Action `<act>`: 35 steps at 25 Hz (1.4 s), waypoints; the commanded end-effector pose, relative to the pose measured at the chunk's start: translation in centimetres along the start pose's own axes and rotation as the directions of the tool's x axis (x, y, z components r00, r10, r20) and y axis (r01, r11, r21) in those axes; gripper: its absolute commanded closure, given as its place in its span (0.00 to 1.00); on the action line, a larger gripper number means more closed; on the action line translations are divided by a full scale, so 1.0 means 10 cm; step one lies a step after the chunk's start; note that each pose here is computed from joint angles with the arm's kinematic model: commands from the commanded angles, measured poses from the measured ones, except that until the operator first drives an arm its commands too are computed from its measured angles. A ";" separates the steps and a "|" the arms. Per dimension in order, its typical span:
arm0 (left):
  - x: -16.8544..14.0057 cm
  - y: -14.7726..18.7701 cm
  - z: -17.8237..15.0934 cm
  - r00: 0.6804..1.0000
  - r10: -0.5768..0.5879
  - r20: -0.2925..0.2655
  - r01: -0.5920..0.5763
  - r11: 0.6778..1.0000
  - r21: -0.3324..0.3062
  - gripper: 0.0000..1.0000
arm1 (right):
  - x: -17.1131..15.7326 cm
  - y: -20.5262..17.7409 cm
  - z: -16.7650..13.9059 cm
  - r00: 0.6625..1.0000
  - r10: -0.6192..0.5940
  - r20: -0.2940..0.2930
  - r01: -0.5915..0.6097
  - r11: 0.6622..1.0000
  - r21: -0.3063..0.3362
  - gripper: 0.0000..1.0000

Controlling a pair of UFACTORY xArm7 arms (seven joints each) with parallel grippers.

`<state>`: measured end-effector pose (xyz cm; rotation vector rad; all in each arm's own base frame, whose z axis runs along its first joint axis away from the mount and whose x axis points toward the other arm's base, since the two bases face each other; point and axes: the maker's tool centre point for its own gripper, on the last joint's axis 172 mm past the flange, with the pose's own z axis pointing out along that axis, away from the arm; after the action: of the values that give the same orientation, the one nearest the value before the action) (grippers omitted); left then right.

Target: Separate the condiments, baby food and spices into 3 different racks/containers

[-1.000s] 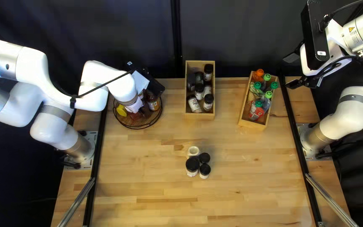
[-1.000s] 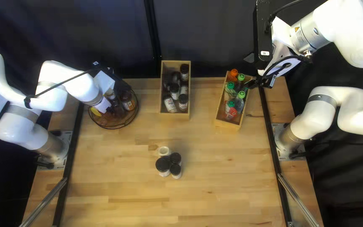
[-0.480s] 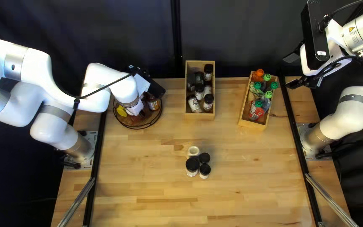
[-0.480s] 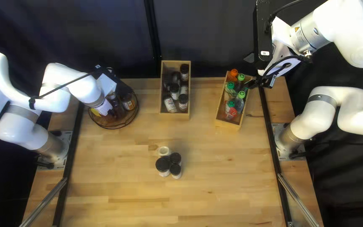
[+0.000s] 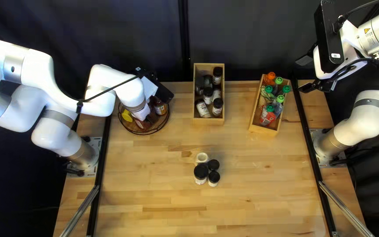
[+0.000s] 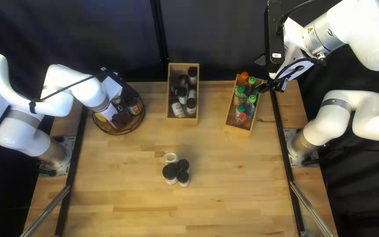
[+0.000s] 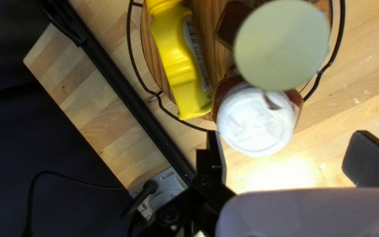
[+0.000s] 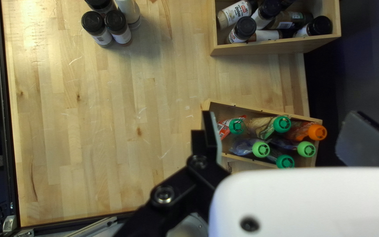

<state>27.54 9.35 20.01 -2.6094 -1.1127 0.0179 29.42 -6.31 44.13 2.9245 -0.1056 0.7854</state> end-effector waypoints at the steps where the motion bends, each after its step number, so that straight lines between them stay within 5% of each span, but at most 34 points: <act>1: -0.09 0.45 -0.42 0.982 0.186 -0.039 -0.188 0.981 -0.039 0.00 | 0.00 0.00 0.00 1.000 0.000 0.000 0.000 1.000 0.000 0.00; 6: -0.11 1.04 -0.77 0.887 0.449 -0.104 -0.459 0.884 -0.093 0.00 | 0.00 0.00 0.00 1.000 0.000 0.000 0.000 1.000 0.000 0.00; 8: -0.10 1.31 -0.85 0.818 0.558 -0.137 -0.572 0.814 -0.101 0.00 | 0.00 0.00 0.00 1.000 0.000 0.000 0.000 1.000 0.000 0.00; 12: 0.02 1.70 -0.94 0.741 0.648 -0.176 -0.670 0.732 -0.126 0.00 | 0.00 0.00 0.00 1.000 0.000 0.000 0.000 1.000 0.000 0.00; 22: 0.26 2.60 -0.79 0.745 0.643 -0.179 -0.667 0.717 -0.201 0.00 | 0.00 0.00 0.00 1.000 0.000 0.000 0.000 1.000 0.000 0.00; 35: 0.43 2.88 -0.34 0.714 0.682 -0.158 -0.691 0.650 -0.315 0.00 | 0.00 0.00 0.00 1.000 0.000 0.000 0.000 1.000 0.000 0.00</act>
<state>51.00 -7.64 16.21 -3.1641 -0.0325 -0.0604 29.42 -6.31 44.13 2.9245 -0.1056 0.7854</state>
